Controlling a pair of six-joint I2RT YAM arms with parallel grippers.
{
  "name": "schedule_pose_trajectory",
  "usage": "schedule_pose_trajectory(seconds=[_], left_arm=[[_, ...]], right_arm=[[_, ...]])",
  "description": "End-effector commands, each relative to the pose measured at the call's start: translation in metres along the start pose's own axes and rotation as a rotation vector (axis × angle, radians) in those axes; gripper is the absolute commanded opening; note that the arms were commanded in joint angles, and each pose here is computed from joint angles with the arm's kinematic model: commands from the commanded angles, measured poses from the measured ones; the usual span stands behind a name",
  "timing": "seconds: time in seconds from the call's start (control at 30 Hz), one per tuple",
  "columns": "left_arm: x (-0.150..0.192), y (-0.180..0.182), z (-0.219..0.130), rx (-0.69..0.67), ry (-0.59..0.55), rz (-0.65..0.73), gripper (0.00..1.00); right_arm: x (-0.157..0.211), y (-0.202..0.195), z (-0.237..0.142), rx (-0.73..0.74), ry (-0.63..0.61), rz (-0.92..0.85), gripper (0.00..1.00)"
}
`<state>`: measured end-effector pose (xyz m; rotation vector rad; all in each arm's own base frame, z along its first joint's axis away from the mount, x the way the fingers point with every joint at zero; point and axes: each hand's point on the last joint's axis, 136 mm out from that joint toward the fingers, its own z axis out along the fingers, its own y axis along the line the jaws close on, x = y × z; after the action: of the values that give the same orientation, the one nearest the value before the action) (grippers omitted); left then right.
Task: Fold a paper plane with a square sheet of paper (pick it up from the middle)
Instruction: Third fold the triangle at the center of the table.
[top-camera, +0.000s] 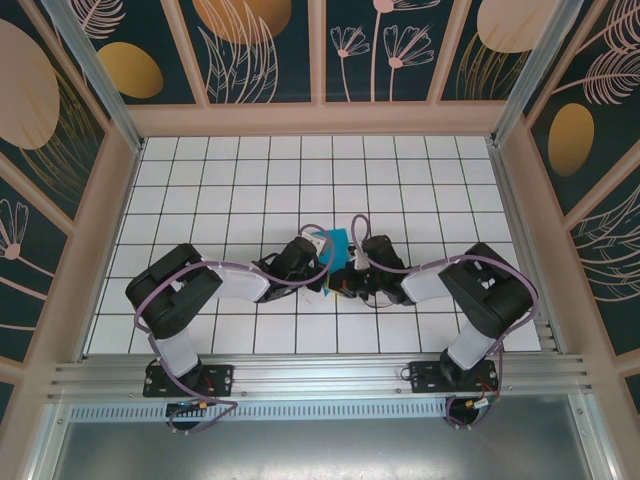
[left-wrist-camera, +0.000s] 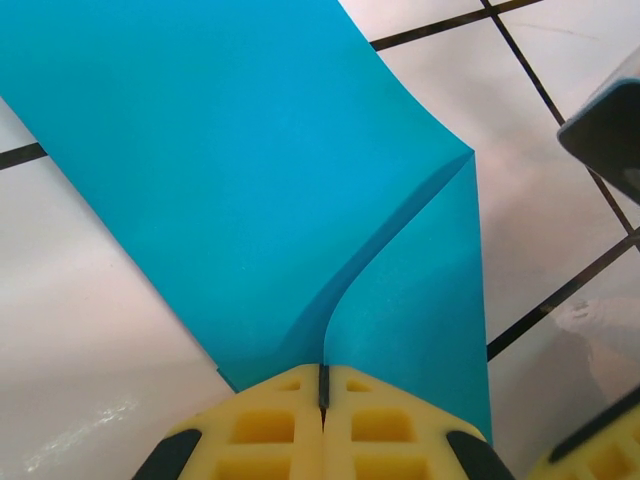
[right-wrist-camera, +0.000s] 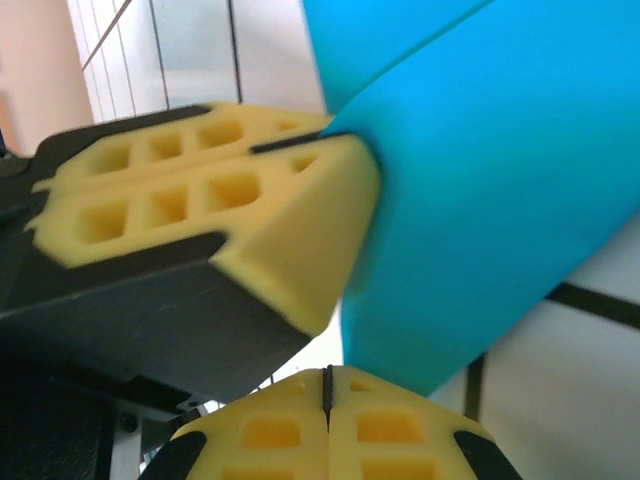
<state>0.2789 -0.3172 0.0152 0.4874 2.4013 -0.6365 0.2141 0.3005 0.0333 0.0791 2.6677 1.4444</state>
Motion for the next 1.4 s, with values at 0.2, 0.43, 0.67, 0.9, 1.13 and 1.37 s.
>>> schedule_pose_trajectory(seconds=[0.2,0.43,0.67,0.9,1.13,1.37], left_arm=[[0.029,0.024,0.003,-0.094,0.095,0.005,0.0],[0.03,0.025,0.001,-0.096,0.094,0.006,0.0],[0.028,0.024,0.001,-0.092,0.093,0.008,0.0],[0.027,0.022,0.003,-0.09,0.095,0.009,0.0],[0.026,0.022,0.003,-0.09,0.096,0.01,0.0],[0.028,0.022,0.002,-0.085,0.099,0.005,0.0]], right_arm=[[0.009,-0.03,0.014,0.083,-0.017,0.073,0.06],[0.011,-0.028,0.01,0.082,-0.017,0.086,0.06],[0.001,-0.006,-0.01,0.095,-0.077,0.026,0.06],[0.01,-0.003,0.004,0.069,-0.017,0.026,0.06],[0.013,-0.024,0.011,0.139,0.003,0.057,0.05],[-0.026,-0.006,-0.029,0.147,-0.139,0.006,0.05]])
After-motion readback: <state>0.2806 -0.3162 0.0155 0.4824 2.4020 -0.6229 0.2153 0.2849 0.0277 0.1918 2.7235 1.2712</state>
